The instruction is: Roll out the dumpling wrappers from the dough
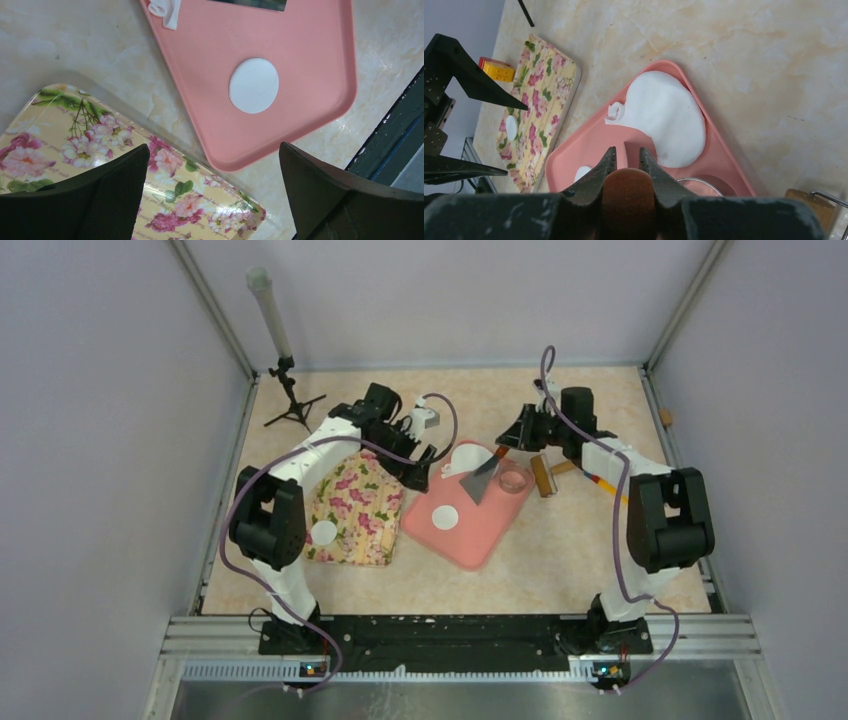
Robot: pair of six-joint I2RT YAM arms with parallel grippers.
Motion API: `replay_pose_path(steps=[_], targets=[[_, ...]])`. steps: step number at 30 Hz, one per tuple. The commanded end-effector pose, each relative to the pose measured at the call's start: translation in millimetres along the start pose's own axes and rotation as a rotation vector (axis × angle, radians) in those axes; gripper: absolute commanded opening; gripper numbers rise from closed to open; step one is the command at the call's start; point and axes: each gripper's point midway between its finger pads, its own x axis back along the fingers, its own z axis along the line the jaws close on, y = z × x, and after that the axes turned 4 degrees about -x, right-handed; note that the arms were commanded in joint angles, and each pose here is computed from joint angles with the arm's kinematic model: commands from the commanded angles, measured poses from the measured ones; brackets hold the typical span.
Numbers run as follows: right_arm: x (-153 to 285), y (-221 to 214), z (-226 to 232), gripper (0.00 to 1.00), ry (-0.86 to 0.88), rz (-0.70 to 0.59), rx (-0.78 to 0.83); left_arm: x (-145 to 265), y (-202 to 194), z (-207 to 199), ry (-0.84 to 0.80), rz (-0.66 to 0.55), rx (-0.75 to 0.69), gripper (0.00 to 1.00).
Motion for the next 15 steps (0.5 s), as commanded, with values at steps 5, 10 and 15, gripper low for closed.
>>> replay_pose_path(steps=[5, 10, 15], targets=[[-6.3, -19.4, -9.9, 0.00, 0.032, 0.033, -0.030, -3.1, 8.4, 3.8, 0.013, -0.043, 0.014, 0.99], [-9.8, -34.0, -13.0, 0.00, 0.057, 0.070, -0.040, -5.0, 6.8, 2.0, 0.009, -0.041, 0.013, 0.99], [-10.1, -48.7, -16.4, 0.00, 0.072, 0.090, -0.033, -6.5, 5.8, -0.5, -0.007, -0.042, 0.018, 0.99]])
